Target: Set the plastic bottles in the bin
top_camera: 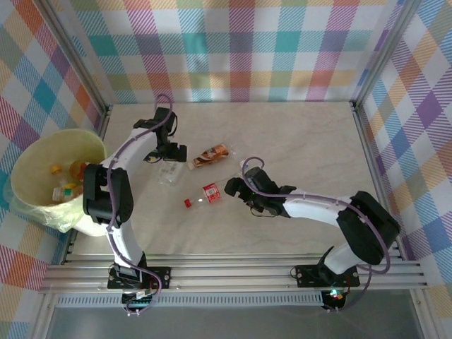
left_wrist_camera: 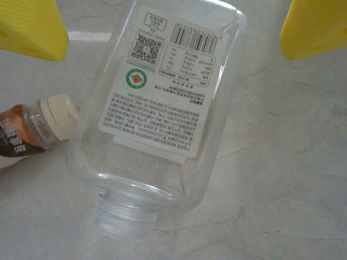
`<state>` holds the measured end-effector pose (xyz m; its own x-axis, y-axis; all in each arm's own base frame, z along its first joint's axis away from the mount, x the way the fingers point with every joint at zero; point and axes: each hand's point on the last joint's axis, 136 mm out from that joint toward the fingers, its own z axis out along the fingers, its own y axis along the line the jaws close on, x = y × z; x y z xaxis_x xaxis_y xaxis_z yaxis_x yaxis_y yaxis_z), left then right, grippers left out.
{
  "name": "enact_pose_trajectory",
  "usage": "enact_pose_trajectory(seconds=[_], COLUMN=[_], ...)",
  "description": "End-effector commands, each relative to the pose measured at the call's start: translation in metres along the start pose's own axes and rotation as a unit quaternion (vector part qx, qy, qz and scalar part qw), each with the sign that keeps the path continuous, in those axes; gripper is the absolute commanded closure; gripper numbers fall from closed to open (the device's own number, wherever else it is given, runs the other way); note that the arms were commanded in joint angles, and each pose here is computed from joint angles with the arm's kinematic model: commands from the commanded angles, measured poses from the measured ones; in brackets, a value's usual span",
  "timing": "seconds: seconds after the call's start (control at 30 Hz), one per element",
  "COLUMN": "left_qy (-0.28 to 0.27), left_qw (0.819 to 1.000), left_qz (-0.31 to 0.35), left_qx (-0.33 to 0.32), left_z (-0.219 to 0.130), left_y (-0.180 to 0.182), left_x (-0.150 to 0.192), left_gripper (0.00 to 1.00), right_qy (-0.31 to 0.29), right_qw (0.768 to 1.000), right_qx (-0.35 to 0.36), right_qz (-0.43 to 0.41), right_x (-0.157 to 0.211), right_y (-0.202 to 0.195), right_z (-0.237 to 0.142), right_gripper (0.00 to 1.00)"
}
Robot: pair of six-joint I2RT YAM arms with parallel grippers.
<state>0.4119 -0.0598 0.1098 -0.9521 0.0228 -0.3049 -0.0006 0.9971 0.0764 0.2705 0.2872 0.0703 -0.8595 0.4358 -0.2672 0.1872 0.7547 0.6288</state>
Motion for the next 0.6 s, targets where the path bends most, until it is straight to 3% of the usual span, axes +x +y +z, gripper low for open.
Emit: enact_pose_trajectory(seconds=[0.0, 0.47, 0.57], left_qy=[0.022, 0.065, 0.053], left_qw=[0.999, 0.996, 0.997], left_qz=[0.026, 0.055, 0.045], left_qx=[0.022, 0.033, 0.03], left_z=[0.008, 0.055, 0.056], left_y=[-0.004, -0.008, -0.008], left_x=[0.001, 0.006, 0.005], left_gripper=[0.0, 0.0, 0.05], right_qy=[-0.001, 0.004, 0.002], right_qw=[0.996, 0.997, 0.997], right_qx=[-0.032, -0.009, -0.008], right_qz=[0.081, 0.075, 0.072], right_x=[-0.004, -0.002, -0.002], right_y=[0.024, 0.018, 0.016], right_z=[0.013, 0.017, 0.015], right_gripper=[0.02, 0.0, 0.0])
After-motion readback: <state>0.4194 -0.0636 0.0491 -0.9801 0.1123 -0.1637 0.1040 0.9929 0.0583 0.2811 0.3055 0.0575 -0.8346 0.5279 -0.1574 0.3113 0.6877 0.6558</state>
